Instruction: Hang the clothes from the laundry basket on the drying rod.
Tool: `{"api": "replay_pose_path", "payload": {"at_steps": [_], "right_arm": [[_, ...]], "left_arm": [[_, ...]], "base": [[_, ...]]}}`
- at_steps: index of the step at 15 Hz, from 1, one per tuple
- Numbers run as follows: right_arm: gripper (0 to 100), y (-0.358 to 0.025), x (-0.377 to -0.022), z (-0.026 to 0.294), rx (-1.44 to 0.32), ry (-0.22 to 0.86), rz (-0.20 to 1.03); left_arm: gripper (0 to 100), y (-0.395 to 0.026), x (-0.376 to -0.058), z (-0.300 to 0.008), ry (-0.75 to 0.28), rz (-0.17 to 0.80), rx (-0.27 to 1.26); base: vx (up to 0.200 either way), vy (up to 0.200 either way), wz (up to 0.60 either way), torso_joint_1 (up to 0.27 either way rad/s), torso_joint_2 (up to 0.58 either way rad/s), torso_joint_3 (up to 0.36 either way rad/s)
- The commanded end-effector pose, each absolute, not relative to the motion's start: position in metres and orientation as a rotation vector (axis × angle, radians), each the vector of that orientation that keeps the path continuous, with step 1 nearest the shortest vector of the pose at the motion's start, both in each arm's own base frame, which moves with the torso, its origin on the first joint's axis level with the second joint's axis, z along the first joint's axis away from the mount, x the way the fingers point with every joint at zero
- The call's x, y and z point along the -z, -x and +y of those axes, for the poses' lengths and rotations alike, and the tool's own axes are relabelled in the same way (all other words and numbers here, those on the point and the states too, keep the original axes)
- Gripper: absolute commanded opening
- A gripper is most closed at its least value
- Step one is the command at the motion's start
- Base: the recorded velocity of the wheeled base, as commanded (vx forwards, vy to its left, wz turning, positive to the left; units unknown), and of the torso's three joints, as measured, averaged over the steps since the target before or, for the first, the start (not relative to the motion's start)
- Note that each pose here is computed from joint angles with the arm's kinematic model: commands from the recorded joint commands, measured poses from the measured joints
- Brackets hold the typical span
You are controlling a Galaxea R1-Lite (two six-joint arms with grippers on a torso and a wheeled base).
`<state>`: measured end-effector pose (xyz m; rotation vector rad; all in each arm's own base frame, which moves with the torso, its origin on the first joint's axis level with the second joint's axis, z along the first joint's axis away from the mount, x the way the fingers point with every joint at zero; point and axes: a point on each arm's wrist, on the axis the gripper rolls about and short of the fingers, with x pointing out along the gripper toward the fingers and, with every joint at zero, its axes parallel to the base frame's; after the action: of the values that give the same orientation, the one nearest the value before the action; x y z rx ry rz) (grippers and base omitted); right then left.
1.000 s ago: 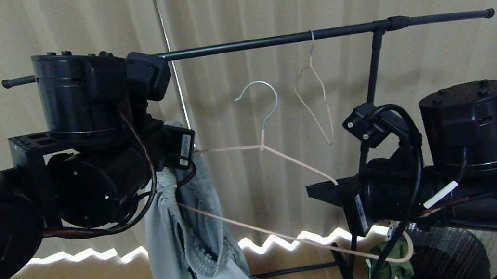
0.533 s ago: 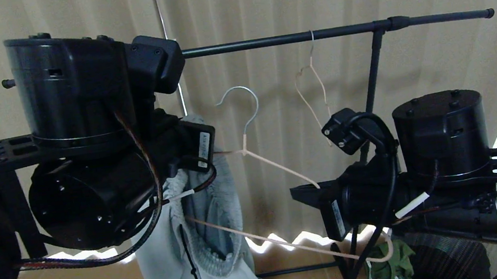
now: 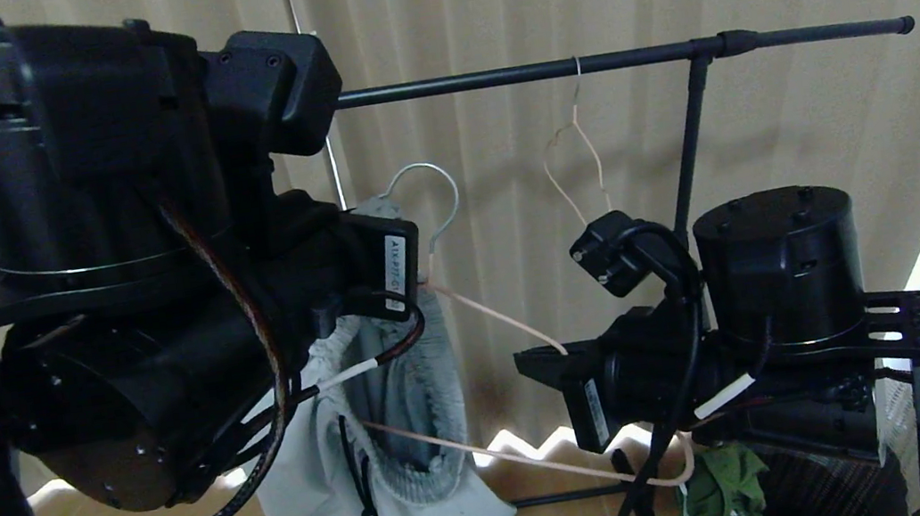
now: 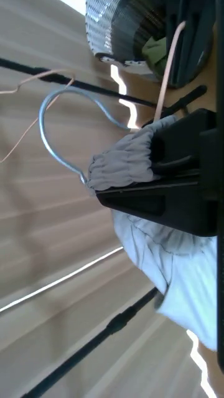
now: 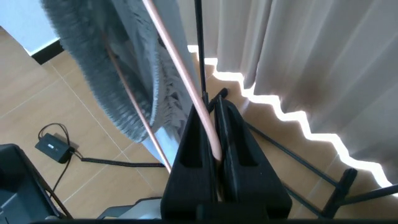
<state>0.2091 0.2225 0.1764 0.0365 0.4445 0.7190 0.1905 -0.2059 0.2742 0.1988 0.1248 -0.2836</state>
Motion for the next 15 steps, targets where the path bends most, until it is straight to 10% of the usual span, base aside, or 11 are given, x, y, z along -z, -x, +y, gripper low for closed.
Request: {"api": "replay_pose_path", "payload": {"at_steps": [1, 14, 15], "right_arm": [[0, -0.210, -0.178, 0.224, -0.722, -0.041, 0.440], [0, -0.197, -0.210, 0.211, -0.740, -0.086, 0.330], [0, -0.197, -0.210, 0.211, -0.742, -0.088, 0.330]], "left_arm": [[0, -0.188, -0.275, -0.206, -0.197, 0.121, 0.294], [0, -0.165, -0.236, -0.187, -0.283, 0.215, 0.330], [100, -0.164, -0.236, -0.187, -0.281, 0.215, 0.343]], "base": [[0.000, 0.000, 0.00, 0.000, 0.00, 0.000], [0.000, 0.000, 0.00, 0.000, 0.00, 0.000], [0.000, 0.000, 0.00, 0.000, 0.00, 0.000]]}}
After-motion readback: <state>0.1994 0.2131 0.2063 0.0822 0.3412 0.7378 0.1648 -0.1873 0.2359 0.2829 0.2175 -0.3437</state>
